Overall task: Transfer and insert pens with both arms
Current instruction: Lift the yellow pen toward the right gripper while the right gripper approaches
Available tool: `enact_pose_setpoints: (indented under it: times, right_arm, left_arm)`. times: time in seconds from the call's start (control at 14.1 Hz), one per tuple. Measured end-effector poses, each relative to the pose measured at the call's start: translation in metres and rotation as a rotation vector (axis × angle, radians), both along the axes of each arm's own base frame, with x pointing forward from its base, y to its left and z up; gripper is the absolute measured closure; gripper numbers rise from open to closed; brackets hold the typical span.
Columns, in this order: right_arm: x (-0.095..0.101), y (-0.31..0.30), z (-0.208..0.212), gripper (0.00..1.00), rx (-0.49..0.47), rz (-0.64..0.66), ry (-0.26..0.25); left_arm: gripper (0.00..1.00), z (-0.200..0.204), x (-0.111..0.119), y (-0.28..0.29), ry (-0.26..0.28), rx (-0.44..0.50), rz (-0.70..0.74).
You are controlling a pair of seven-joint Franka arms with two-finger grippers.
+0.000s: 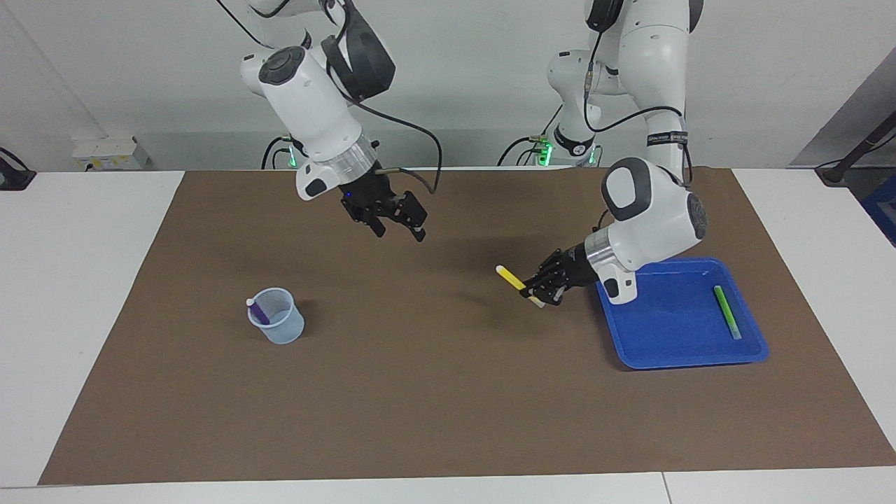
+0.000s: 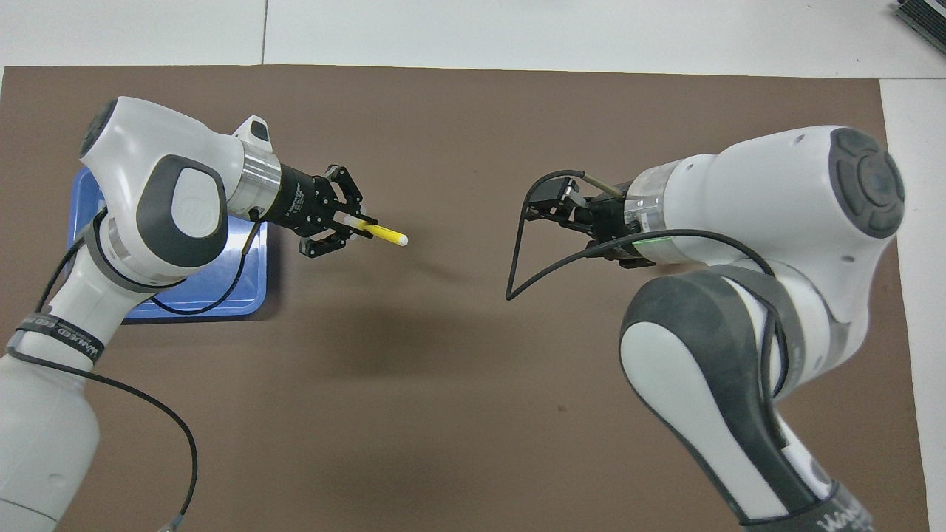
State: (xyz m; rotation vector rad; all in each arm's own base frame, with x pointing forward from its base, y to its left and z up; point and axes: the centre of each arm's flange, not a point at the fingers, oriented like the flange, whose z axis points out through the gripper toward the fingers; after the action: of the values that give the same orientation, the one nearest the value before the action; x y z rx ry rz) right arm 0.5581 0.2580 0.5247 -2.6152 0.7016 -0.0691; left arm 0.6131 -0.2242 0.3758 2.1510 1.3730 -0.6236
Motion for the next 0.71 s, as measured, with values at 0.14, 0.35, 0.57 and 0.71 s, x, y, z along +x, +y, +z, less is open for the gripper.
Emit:
enact_pose_setpoints:
  times: [0.14,0.35,0.57,0.71]
  right_arm:
    - [-0.005,0.015,-0.002,0.00,0.025,-0.076,0.010]
    - [-0.007,0.019,-0.012,0.00,0.048,-0.171,0.020]
    - [-0.015,0.027,-0.036,0.00,0.061,-0.212,-0.010]
    - [-0.024,0.038,-0.049,0.03,0.069,-0.226,-0.018]
  left_arm:
    - [0.82,-0.005,-0.008,-0.024,0.005,-0.010,0.036]
    - [0.82,-0.003,-0.015,-0.048,0.049,-0.103,0.095]
    - [0.82,0.002,-0.018,-0.054,0.061,-0.137,0.110]
    - [0.82,0.005,-0.025,-0.067,0.079,-0.166,0.113]
